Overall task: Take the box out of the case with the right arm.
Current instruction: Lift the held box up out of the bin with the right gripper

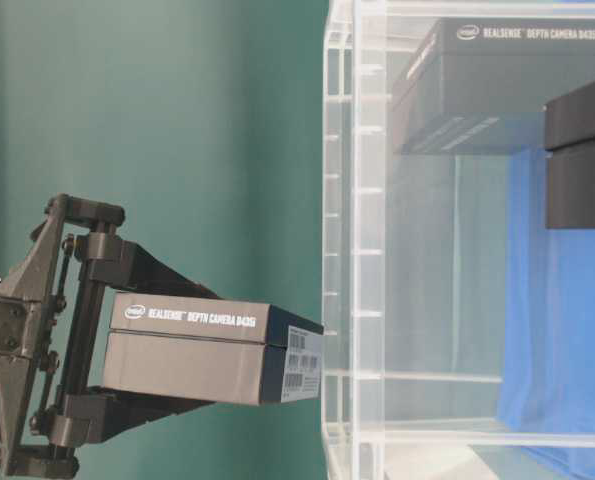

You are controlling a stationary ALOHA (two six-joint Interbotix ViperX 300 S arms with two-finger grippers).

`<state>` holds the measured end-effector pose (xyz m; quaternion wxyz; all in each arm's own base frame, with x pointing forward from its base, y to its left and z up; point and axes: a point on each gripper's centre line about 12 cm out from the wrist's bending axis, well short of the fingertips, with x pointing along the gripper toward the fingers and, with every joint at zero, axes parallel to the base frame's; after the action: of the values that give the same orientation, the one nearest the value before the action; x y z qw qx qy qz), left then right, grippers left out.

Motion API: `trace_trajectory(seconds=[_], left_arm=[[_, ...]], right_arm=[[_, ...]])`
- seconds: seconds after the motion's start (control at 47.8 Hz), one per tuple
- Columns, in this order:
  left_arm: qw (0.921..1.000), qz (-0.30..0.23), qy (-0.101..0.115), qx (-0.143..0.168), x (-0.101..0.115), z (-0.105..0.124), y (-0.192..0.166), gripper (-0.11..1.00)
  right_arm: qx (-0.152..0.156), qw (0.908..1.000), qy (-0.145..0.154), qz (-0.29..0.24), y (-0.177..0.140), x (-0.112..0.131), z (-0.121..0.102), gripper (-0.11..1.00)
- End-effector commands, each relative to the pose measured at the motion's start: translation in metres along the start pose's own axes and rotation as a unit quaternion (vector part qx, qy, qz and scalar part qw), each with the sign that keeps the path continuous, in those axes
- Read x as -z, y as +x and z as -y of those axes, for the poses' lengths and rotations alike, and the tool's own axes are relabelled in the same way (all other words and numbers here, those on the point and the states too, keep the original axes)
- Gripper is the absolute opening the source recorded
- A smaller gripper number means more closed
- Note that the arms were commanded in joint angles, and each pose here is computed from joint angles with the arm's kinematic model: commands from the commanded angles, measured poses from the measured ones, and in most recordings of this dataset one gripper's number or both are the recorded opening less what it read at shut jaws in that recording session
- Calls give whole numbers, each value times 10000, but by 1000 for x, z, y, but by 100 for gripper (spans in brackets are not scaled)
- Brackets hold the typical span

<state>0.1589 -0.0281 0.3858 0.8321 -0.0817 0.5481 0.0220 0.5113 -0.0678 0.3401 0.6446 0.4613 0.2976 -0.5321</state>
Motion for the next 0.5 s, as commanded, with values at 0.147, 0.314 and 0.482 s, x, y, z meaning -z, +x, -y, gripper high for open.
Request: trace_trajectory(seconds=[0.147, 0.314, 0.482], left_arm=[[10000, 69, -15, 10, -3, 0, -2, 0], [10000, 69, -15, 10, -3, 0, -2, 0], [10000, 69, -15, 10, -3, 0, -2, 0]], right_arm=[[-445, 9988, 166, 79, -43, -18, 2, 68], [-440, 9989, 159, 77, -43, -18, 3, 68], [-448, 9988, 159, 77, -43, -18, 2, 68]])
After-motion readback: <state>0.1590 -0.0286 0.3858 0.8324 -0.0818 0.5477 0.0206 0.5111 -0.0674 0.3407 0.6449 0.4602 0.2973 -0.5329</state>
